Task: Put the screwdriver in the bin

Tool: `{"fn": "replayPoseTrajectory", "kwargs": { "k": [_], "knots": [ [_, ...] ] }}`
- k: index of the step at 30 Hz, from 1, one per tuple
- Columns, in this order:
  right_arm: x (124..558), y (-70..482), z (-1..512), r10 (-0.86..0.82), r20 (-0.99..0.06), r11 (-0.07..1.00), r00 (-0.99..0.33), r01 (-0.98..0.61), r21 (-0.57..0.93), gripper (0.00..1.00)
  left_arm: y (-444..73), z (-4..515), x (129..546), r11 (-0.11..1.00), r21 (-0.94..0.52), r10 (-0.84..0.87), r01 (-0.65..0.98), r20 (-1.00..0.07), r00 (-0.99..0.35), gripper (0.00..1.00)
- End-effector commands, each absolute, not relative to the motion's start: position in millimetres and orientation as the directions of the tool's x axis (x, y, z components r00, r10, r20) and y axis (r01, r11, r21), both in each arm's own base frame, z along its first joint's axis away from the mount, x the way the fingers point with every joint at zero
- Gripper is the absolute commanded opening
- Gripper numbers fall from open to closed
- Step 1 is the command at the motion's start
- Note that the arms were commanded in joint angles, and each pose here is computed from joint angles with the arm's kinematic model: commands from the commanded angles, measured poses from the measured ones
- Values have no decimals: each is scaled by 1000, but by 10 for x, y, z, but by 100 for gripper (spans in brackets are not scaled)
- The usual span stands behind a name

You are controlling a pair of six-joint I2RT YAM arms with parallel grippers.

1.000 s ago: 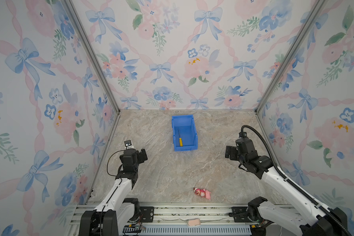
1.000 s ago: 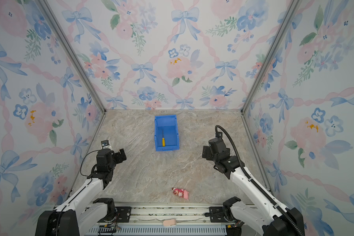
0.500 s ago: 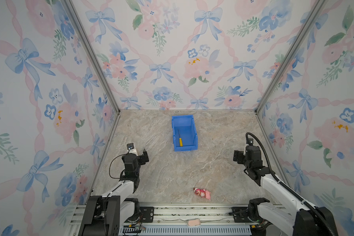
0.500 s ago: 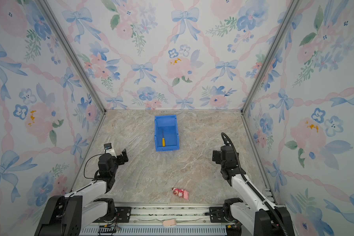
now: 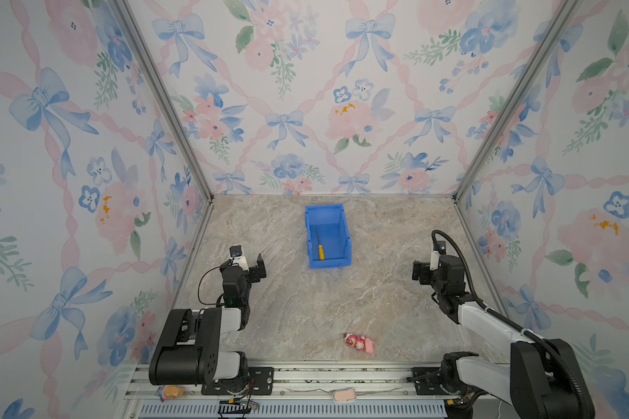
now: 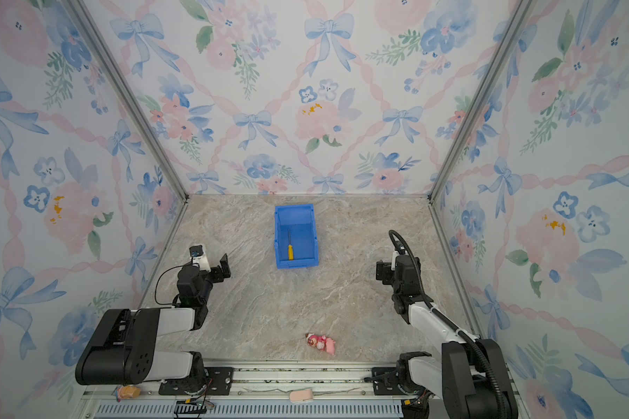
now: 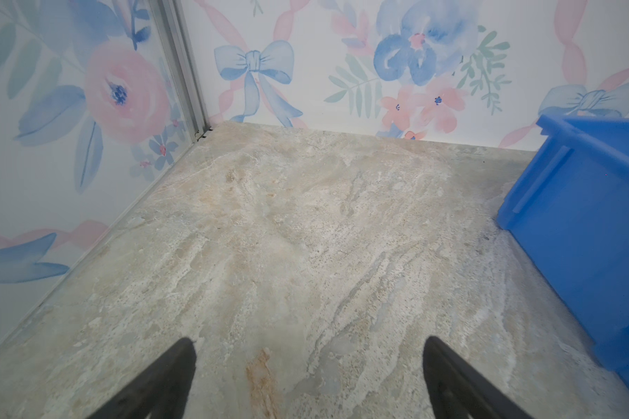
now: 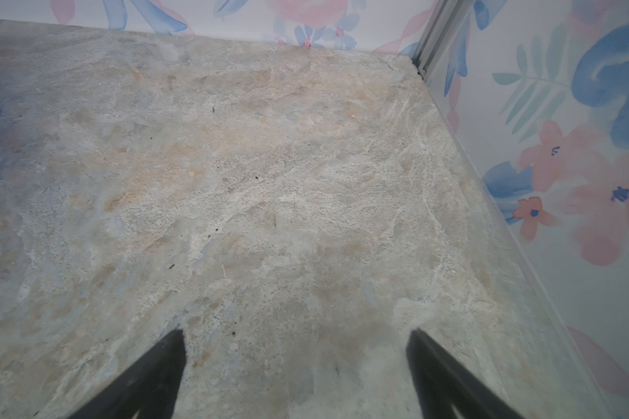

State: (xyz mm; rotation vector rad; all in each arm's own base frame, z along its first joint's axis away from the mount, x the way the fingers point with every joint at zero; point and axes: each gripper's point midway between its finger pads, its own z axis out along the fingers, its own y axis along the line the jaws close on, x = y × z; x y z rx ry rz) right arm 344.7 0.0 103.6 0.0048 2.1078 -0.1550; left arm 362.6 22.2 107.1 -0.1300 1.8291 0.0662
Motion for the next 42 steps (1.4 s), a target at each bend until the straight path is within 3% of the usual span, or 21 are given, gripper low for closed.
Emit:
{"fn": "replayPoseTrajectory", "kwargs": {
  "k": [1, 21, 28, 42],
  "knots": [
    [3527, 36, 1119, -65, -873, 994, -484, 47, -100, 97, 171, 1198, 3726, 997, -23, -36, -71, -981, -192, 98],
    [4076, -71, 1054, 0, -927, 993, -374, 109, -44, 97, 40, 1097, 3721, 1000, 0, 2, 9, -986, -169, 98],
    [4003, -24, 991, -7, -949, 997, -314, 75, -32, 97, 47, 1092, 3736, 1000, 6, 5, -6, -985, -175, 98],
    [3993, -19, 971, -20, -943, 995, -331, 82, -50, 97, 30, 1076, 3763, 1000, 24, 21, -13, -982, -188, 98]
  ]
}}
